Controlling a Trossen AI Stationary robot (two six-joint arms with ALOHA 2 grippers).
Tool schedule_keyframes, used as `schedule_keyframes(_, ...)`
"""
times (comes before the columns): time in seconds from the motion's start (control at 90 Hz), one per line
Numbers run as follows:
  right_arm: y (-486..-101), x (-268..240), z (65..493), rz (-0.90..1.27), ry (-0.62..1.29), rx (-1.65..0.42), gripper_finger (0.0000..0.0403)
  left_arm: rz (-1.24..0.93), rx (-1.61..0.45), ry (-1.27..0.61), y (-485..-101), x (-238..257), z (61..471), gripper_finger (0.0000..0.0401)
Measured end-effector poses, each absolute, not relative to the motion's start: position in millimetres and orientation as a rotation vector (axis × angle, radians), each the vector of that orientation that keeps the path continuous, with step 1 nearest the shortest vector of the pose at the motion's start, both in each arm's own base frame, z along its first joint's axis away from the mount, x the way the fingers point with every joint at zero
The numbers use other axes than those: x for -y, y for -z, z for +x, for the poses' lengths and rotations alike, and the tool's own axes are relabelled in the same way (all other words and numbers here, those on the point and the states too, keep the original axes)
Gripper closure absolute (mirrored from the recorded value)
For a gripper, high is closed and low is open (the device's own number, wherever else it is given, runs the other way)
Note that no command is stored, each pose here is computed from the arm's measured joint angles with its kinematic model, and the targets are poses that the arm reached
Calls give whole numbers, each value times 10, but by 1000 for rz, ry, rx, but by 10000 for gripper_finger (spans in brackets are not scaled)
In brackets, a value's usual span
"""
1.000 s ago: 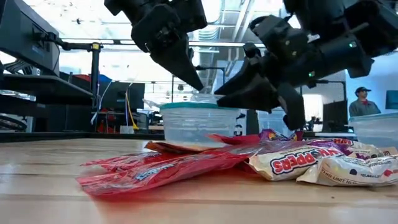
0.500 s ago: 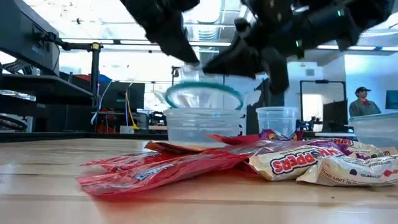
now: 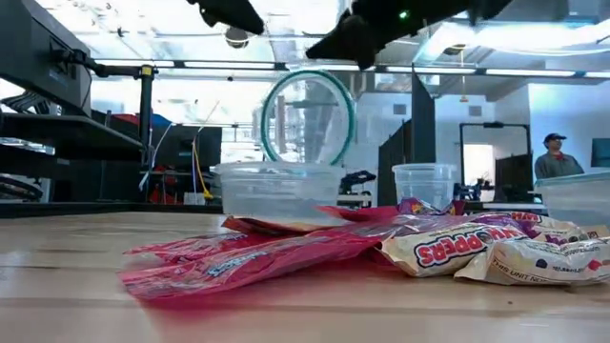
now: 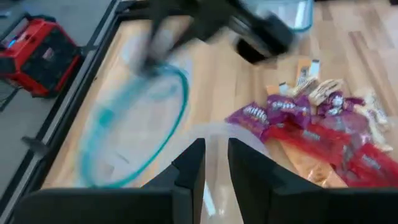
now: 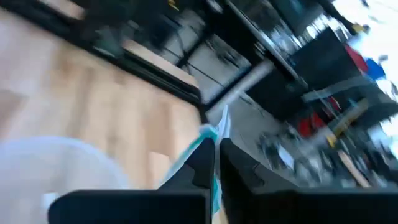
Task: Sort candy
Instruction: Open the big circular transparent bin
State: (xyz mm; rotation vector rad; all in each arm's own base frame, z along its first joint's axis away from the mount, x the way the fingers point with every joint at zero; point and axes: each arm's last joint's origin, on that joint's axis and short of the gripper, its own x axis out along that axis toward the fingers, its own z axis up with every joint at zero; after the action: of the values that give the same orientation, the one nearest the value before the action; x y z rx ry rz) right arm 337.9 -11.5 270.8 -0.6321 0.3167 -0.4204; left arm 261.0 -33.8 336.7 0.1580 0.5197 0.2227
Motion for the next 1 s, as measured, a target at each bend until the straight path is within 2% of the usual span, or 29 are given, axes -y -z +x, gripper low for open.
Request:
schedule_keyframes(0.333, -2569, 1157, 3432, -395, 502, -411, 403, 175, -604, -235, -3283, 327, 2564, 345)
schedule_keyframes(0.478, -2496, 1284, 3607, -217, 389, -361, 403, 176, -605, -235, -3276, 327, 2566, 345)
schedule_keyframes(0.633, -2619, 1264, 3779, -75, 232, -267, 403, 175, -608, -235, -3275, 327, 2563, 345)
schedule_keyframes(0.8, -2721, 1411, 3727, -32, 269, -253, 403, 175, -616, -236, -3268, 326, 2558, 345)
schedule_keyframes(1.0, -2361, 1774, 3624, 39, 372, -444, 403, 163, -616, -239, -3266, 326, 2557, 345)
